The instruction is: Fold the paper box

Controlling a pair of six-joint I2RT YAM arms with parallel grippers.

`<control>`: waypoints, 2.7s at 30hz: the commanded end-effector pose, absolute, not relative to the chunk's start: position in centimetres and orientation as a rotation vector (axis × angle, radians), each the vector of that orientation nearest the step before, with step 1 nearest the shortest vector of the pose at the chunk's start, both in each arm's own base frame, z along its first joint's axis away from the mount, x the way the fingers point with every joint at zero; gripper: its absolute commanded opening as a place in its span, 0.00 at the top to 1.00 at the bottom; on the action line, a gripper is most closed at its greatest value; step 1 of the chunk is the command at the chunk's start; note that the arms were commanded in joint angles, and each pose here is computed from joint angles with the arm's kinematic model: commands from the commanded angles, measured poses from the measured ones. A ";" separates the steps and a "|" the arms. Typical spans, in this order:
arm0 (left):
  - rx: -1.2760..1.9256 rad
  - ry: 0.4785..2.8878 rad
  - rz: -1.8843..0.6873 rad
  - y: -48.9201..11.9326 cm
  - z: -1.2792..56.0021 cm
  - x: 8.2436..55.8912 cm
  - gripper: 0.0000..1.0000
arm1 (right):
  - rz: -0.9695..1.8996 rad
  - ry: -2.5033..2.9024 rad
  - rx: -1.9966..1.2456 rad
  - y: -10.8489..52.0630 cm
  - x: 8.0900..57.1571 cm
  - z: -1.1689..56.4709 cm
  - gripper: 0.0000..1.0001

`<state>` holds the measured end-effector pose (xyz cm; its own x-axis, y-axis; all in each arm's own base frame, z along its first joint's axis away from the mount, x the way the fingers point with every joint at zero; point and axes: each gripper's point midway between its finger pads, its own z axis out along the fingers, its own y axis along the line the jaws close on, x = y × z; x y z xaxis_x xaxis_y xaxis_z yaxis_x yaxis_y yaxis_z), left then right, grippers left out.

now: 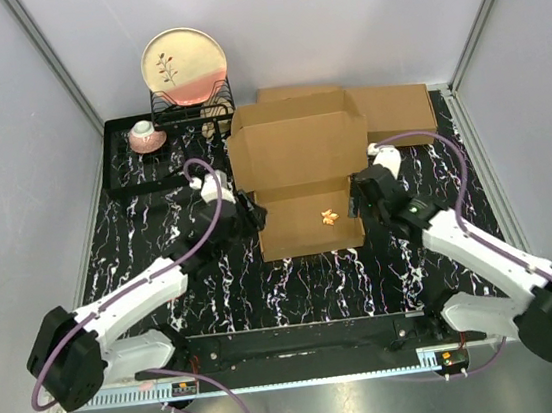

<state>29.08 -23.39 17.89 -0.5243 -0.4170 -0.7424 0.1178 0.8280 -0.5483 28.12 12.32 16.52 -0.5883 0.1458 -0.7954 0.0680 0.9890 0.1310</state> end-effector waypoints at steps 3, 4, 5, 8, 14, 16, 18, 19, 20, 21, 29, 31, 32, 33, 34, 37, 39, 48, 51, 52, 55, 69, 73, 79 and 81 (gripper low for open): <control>-0.292 2.041 -0.580 -20.4 14.6 28.0 0.45 | 0.016 2.260 0.175 13.7 31.2 11.3 0.28; -0.296 2.046 -0.571 -20.0 14.1 27.6 0.45 | 0.028 2.256 0.173 14.2 31.7 11.2 0.30; -0.302 2.036 -0.575 -19.7 14.3 27.5 0.45 | 0.006 2.281 0.156 14.4 31.9 10.0 0.31; -0.319 2.008 -0.568 -18.4 14.4 26.7 0.45 | -0.038 2.320 0.131 14.7 32.5 8.3 0.37; -0.348 1.991 -0.530 -16.5 13.8 25.6 0.45 | -0.062 2.377 0.102 14.5 31.7 6.0 0.63; -0.354 1.993 -0.530 -16.2 13.5 25.3 0.45 | -0.042 2.395 0.083 14.5 30.9 5.2 0.65; -0.359 1.991 -0.534 -16.0 13.4 25.2 0.45 | -0.010 2.391 0.072 14.7 30.5 5.5 0.68; -0.363 1.995 -0.534 -16.0 13.1 25.1 0.45 | 0.023 2.400 0.046 15.0 30.1 5.4 0.69; -0.365 1.994 -0.535 -15.9 13.1 25.0 0.45 | 0.046 2.385 0.042 15.2 30.1 5.9 0.70; -0.365 1.998 -0.532 -15.9 12.9 24.9 0.45 | 0.063 2.381 0.039 15.4 30.0 6.1 0.72; -0.392 1.999 -0.522 -15.4 12.8 24.8 0.46 | 0.148 2.440 -0.017 16.3 27.6 6.5 0.76; -0.403 1.986 -0.512 -15.1 13.1 24.8 0.45 | 0.158 2.460 -0.021 16.5 26.9 6.4 0.78; -0.409 1.979 -0.504 -14.9 13.2 24.9 0.45 | 0.165 2.459 -0.021 16.7 26.7 6.6 0.78; -0.422 1.961 -0.488 -14.6 13.7 25.1 0.45 | 0.157 2.479 -0.025 16.5 26.2 6.5 0.77; -0.423 1.949 -0.472 -14.3 14.0 25.3 0.43 | 0.149 2.485 -0.013 16.4 26.2 6.5 0.75; -0.429 1.884 -0.438 -13.8 16.3 26.4 0.39 | 0.137 2.472 0.030 16.0 26.0 7.8 0.50; -0.439 1.835 -0.433 -13.8 18.7 27.5 0.36 | 0.151 2.432 0.062 15.7 26.2 9.5 0.37; -0.437 1.739 -0.417 -13.1 25.0 30.8 0.34 | 0.060 1.999 0.272 11.0 29.9 24.0 0.07; -0.459 1.720 -0.421 -12.1 25.1 31.2 0.33 | 0.060 1.885 0.328 10.1 33.0 25.3 0.10; -0.462 1.715 -0.428 -11.9 25.2 31.3 0.33 | 0.126 1.882 0.275 11.1 33.9 25.2 0.12; -0.490 1.705 -0.484 -11.0 25.2 31.5 0.31 | 0.225 1.900 0.281 11.4 36.4 25.5 0.11; -0.494 1.710 -0.510 -9.6 24.2 31.2 0.31 | 0.305 1.869 0.123 9.0 42.9 24.9 0.13; -0.488 1.714 -0.503 -9.5 24.0 31.2 0.31 | 0.419 1.857 0.071 9.7 43.5 24.0 0.16; -0.484 1.724 -0.496 -9.4 23.5 31.2 0.31 | 0.491 1.869 0.040 10.1 44.0 22.0 0.18; -0.486 1.728 -0.500 -9.5 23.4 31.3 0.31 | 0.511 1.869 0.026 10.3 44.2 21.7 0.19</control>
